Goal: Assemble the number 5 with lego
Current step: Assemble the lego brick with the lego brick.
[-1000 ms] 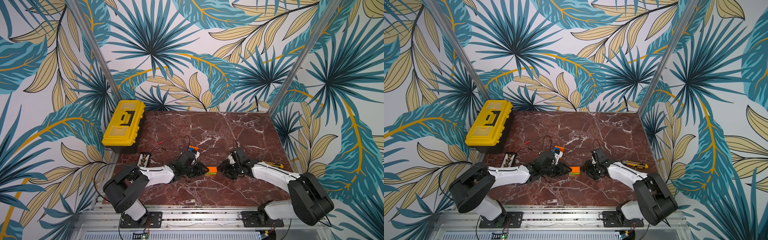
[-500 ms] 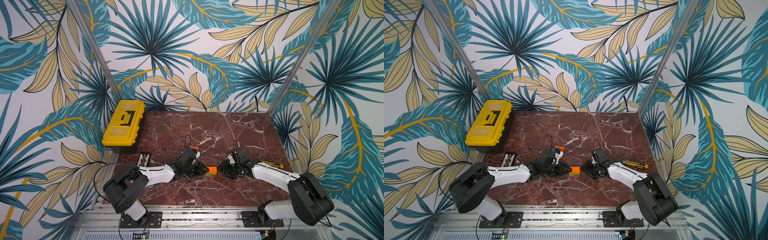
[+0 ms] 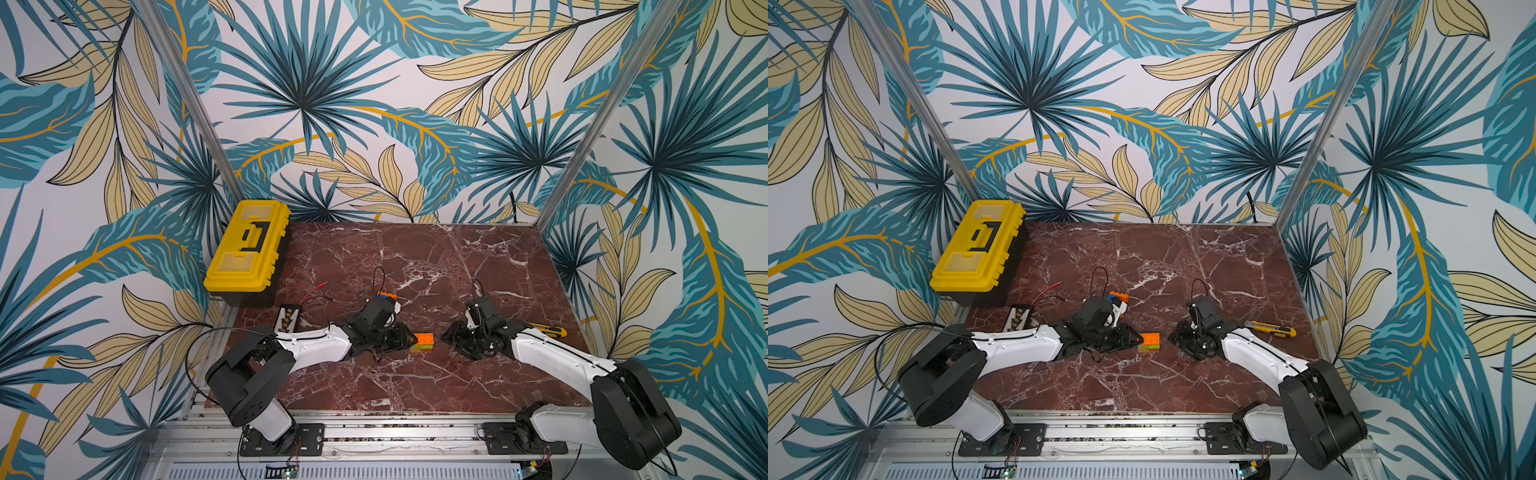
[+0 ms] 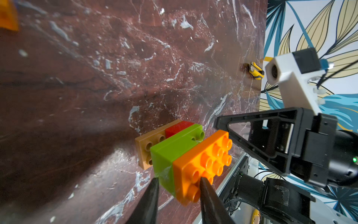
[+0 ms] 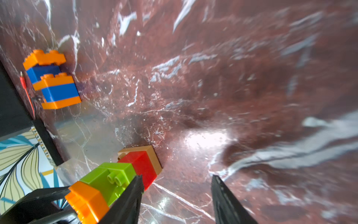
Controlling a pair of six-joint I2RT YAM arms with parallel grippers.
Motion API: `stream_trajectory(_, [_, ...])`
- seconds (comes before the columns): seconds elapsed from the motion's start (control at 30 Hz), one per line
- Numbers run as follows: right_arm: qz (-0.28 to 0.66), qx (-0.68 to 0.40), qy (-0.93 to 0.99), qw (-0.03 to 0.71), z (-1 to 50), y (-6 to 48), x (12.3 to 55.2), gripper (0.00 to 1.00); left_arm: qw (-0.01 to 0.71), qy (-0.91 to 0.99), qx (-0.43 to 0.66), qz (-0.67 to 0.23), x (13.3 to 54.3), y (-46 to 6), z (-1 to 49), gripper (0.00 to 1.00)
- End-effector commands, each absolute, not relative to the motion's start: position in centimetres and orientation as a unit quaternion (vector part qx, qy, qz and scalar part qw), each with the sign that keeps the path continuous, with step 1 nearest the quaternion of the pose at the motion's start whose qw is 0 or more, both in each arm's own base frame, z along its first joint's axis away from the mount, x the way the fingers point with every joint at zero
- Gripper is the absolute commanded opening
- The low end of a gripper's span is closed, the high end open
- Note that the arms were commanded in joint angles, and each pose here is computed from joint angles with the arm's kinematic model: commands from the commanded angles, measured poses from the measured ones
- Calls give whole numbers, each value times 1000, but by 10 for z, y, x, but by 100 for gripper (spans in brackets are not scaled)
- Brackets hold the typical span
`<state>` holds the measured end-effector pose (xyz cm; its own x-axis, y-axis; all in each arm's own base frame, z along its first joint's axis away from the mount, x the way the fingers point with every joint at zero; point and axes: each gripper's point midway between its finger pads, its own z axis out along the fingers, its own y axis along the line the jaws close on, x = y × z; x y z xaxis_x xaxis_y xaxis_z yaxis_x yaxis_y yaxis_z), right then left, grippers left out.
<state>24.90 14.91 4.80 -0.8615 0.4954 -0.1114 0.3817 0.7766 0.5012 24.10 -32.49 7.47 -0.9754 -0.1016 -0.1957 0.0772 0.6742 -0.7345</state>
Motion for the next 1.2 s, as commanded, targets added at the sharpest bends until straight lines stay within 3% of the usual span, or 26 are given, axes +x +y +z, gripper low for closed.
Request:
stream_trajectory(0.0, [203, 231, 943, 128, 45, 132, 240, 62, 123, 909, 2, -398, 249, -323, 90, 43])
stream_trajectory(0.2, [208, 188, 943, 181, 68, 131, 255, 68, 143, 897, 19, -417, 254, -329, 113, 54])
stream_trajectory(0.43, [244, 101, 937, 229, 102, 151, 277, 69, 194, 892, 13, -408, 259, -313, 130, 57])
stream_trajectory(0.8, [190, -178, 907, 332, 144, 193, 284, 69, 336, 874, -67, -344, 268, -232, 154, 66])
stream_trajectory(1.0, [154, -330, 875, 318, 137, 219, 266, 70, 380, 859, -103, -328, 267, -203, 156, 77])
stream_trajectory(1.17, [134, -372, 870, 294, 128, 226, 263, 73, 394, 858, -119, -307, 265, -185, 151, 86])
